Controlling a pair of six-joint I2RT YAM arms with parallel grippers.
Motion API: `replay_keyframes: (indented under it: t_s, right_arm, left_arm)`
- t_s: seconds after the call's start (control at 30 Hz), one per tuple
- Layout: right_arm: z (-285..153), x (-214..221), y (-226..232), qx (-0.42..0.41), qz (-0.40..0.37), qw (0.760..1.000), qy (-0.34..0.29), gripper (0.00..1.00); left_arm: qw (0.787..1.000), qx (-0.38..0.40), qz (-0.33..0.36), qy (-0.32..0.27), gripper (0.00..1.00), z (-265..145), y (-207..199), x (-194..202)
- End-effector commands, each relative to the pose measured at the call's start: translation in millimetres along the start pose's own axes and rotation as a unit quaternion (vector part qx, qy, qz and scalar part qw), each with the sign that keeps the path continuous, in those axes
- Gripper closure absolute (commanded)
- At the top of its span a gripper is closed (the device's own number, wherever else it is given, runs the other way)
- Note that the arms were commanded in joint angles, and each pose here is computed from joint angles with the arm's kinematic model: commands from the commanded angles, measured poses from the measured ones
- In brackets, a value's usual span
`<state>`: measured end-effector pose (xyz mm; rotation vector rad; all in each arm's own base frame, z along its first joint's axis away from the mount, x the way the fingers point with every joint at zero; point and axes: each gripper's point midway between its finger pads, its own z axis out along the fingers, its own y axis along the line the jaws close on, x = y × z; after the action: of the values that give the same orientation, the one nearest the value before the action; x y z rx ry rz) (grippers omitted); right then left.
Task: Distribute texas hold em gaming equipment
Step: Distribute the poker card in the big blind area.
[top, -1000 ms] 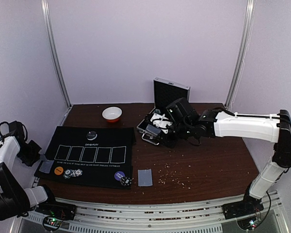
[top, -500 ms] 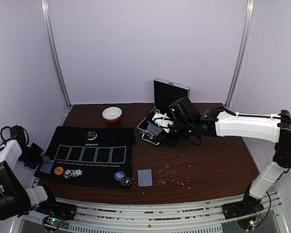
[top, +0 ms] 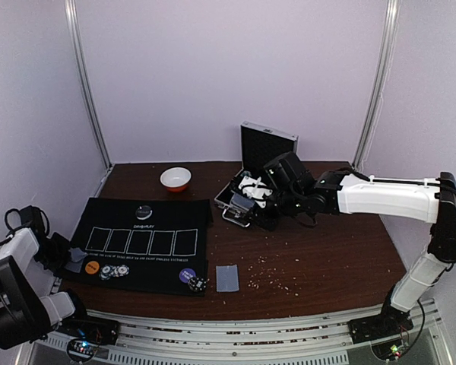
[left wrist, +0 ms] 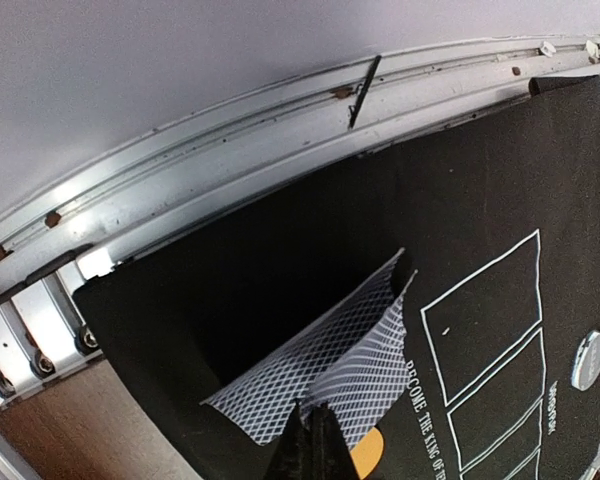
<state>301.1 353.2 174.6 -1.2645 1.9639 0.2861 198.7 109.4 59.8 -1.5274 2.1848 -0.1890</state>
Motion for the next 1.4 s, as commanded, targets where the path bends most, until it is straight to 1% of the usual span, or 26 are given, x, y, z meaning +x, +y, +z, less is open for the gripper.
replay_keyframes:
  t_s: [0.0, 0.23, 0.43, 0.5, 0.67, 0.87, 1.17, 1.37]
  right_arm:
    - [-10.2, -8.9, -3.7, 0.001, -0.001, 1.0, -0.017, 0.6]
    - [-11.9, -10.9, -3.6, 0.0, -0.002, 1.0, -0.02, 0.6]
    - [-14.2, -11.1, -4.3, 0.003, -0.003, 1.0, -0.021, 0.6]
    - [-14.5, -10.5, -5.2, 0.004, -0.004, 1.0, -0.02, 0.6]
    - [-15.0, -10.5, -6.3, 0.007, -0.004, 1.0, -0.019, 0.6]
    - [-14.7, -8.9, -7.2, 0.009, -0.004, 1.0, -0.015, 0.6]
    - [-10.4, -6.3, -5.8, 0.004, -0.004, 1.0, -0.008, 0.6]
    - [-11.1, -5.9, -6.2, 0.004, -0.005, 1.0, -0.008, 0.6]
  left_arm:
    - [0.999, -0.013, -0.021, -0.025, 1.0, -3.2, 4.0, -11.3]
    - [0.997, -0.057, -0.045, -0.02, 1.0, -6.3, 20.7, -6.0]
    - [0.995, -0.07, -0.065, -0.017, 1.0, -6.6, 26.5, -2.6]
    - [0.995, -0.064, -0.073, -0.011, 1.0, -3.9, 26.1, 1.3]
    - [0.994, -0.016, -0.106, 0.01, 1.0, 7.6, 14.9, 12.9]
    - [0.989, 0.015, -0.143, 0.022, 1.0, 16.2, 10.0, 20.1]
    - [0.988, 0.018, -0.155, 0.004, 1.0, 12.0, 8.2, 7.7]
    - [0.986, -0.01, -0.167, -0.006, 1.0, 7.3, 19.1, 4.4]
